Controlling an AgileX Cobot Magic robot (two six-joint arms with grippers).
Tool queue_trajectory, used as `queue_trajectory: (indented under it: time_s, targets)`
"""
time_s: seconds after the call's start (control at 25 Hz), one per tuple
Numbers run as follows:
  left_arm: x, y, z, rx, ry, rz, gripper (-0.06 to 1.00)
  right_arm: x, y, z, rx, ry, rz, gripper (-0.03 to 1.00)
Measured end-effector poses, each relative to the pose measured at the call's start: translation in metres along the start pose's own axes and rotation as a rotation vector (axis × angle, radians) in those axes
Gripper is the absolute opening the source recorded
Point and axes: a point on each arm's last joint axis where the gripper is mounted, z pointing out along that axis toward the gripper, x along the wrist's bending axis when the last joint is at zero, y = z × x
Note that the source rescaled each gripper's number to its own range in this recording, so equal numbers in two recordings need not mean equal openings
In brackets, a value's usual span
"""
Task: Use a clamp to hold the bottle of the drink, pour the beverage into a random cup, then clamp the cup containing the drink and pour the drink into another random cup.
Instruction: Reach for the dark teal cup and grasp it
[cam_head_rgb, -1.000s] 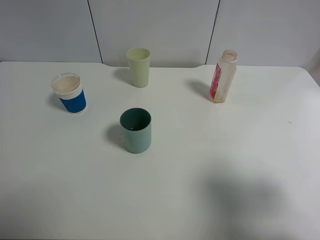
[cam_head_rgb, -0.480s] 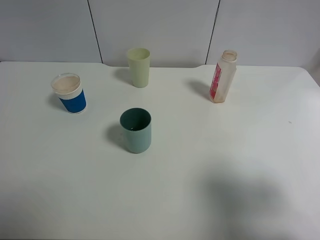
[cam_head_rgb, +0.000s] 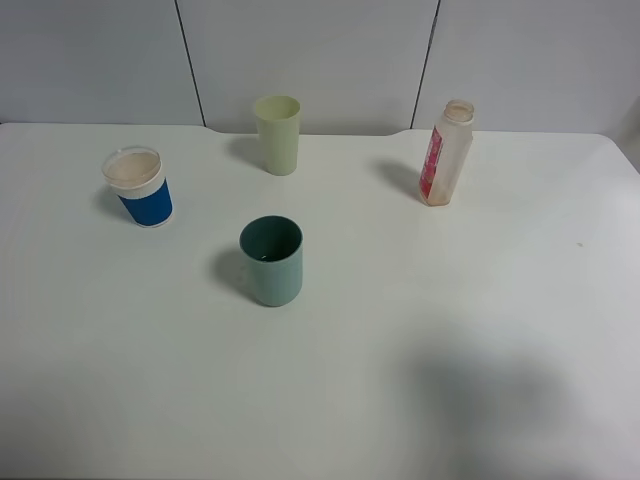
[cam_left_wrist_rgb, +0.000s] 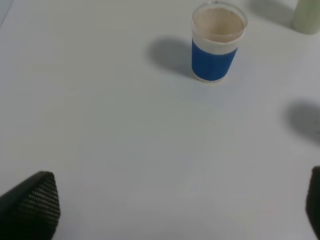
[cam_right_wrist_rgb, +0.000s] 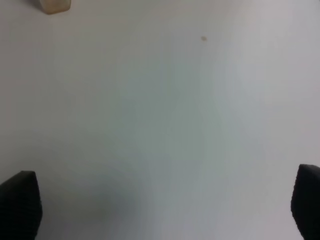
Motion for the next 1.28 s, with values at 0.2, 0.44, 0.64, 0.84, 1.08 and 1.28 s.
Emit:
queue_trajectory:
  time_s: [0.2, 0.44, 0.64, 0.84, 1.08, 1.28]
  targets:
    - [0.000, 0.000, 0.000, 0.000, 0.000, 0.000, 1.00, 0.000, 0.000, 0.000, 0.000, 0.000, 0.000, 1.00]
    - [-0.001, 0.000, 0.000, 0.000, -0.008, -0.008, 1.00, 0.000, 0.000, 0.000, 0.000, 0.000, 0.000, 1.00]
    - [-0.002, 0.012, -0.004, -0.118, -0.029, -0.029, 1.00, 0.000, 0.000, 0.000, 0.000, 0.000, 0.000, 1.00]
    - [-0.006, 0.038, 0.010, -0.188, -0.054, -0.047, 1.00, 0.000, 0.000, 0.000, 0.000, 0.000, 0.000, 1.00]
    - [-0.007, 0.055, 0.040, -0.113, -0.047, -0.007, 1.00, 0.000, 0.000, 0.000, 0.000, 0.000, 0.000, 1.00]
    - [-0.013, 0.067, 0.073, -0.049, -0.094, 0.026, 1.00, 0.000, 0.000, 0.000, 0.000, 0.000, 0.000, 1.00]
